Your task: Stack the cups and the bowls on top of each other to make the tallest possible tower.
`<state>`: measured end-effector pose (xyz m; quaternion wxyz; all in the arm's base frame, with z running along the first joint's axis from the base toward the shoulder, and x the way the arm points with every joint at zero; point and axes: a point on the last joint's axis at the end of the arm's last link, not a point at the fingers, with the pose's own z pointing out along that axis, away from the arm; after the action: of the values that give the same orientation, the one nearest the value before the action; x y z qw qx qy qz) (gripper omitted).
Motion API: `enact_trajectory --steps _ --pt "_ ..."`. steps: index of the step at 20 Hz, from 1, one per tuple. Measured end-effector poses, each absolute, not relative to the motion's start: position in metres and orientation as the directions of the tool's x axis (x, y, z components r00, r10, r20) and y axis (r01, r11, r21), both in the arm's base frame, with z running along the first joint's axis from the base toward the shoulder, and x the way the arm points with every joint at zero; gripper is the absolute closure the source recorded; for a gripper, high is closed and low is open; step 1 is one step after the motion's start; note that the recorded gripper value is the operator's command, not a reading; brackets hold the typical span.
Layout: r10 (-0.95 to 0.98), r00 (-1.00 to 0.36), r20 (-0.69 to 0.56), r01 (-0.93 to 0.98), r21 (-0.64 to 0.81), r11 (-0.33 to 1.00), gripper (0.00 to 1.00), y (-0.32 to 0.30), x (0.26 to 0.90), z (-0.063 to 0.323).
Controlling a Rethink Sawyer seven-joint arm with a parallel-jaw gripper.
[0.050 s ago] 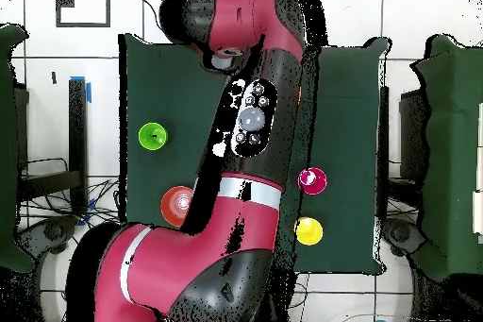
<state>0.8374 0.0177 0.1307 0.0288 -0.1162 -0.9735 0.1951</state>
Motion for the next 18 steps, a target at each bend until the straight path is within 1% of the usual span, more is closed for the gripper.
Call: enact_trajectory --steps 10,18 --pt "0.243 -0.970 0.015 0.217 -0.405 0.888 0.00 0.0125 0.8356 0.1323" --pt "0.272 -0.959 0.073 0.216 -0.430 0.876 0.00 0.0099 0.8273 0.1375"
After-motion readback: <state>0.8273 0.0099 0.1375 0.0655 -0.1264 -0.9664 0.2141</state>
